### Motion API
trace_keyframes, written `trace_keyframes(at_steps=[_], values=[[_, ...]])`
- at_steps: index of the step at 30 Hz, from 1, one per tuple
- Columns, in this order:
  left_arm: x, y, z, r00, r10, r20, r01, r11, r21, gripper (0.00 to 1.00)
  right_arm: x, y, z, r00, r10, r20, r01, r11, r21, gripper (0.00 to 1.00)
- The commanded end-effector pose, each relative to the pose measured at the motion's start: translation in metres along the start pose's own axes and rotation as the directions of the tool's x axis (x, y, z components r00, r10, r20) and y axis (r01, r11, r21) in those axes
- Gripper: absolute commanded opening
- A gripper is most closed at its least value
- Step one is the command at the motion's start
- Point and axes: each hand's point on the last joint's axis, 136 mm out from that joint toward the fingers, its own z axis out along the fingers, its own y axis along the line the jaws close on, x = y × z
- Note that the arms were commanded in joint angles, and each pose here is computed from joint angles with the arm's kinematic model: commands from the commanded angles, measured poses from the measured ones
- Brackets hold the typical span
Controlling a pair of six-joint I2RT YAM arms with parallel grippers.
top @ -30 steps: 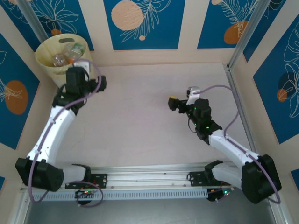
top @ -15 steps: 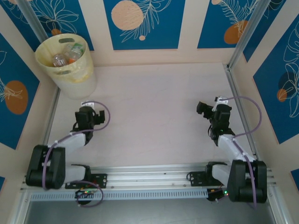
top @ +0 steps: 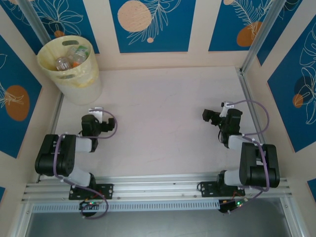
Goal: Put the plastic bottles in the bin
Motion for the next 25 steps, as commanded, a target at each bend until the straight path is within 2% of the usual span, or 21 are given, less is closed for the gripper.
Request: trace_keyframes(at_steps=[1, 4, 8, 9, 10, 11, 13, 16, 25], values=[[-0.031, 0.017, -0.002, 0.994, 0.009, 0.108, 0.01, 0.984, -0.178, 1.0, -0.016, 0.02, 0.01, 0.994, -0.082, 0.073, 0.089, 0.992, -0.091, 1.0], [-0.032, 0.018, -0.002, 0.994, 0.009, 0.113, 0.012, 0.983, -0.185, 1.0, -0.003, 0.041, 0.024, 0.981, -0.19, 0.041, 0.194, 0.973, -0.129, 1.0], [-0.031, 0.018, -0.003, 0.993, 0.007, 0.116, 0.014, 0.983, -0.184, 1.0, 0.008, 0.051, 0.011, 0.954, -0.264, 0.142, 0.282, 0.952, -0.118, 0.99], [-0.031, 0.018, -0.003, 0.993, 0.007, 0.115, 0.014, 0.983, -0.184, 1.0, 0.006, 0.048, 0.012, 0.952, -0.257, 0.166, 0.275, 0.957, -0.096, 0.99], [-0.031, 0.018, -0.003, 0.993, 0.008, 0.115, 0.014, 0.983, -0.184, 1.0, 0.002, 0.04, 0.017, 0.96, -0.241, 0.14, 0.25, 0.967, -0.054, 0.99], [-0.031, 0.018, -0.003, 0.993, 0.008, 0.115, 0.014, 0.983, -0.183, 1.0, 0.003, 0.03, 0.027, 0.978, -0.198, 0.058, 0.199, 0.98, -0.016, 1.0], [-0.032, 0.016, -0.003, 0.993, 0.014, 0.115, 0.007, 0.985, -0.174, 1.0, 0.0, 0.026, 0.024, 0.984, -0.161, 0.075, 0.165, 0.984, -0.061, 0.99], [-0.032, 0.009, 0.0, 0.994, 0.029, 0.108, -0.014, 0.991, -0.132, 1.0, 0.002, 0.028, 0.026, 0.981, -0.182, 0.068, 0.185, 0.982, -0.041, 0.99], [-0.032, 0.009, 0.0, 0.994, 0.024, 0.107, -0.011, 0.992, -0.123, 1.0, 0.001, 0.028, 0.025, 0.981, -0.182, 0.07, 0.185, 0.982, -0.041, 0.99]])
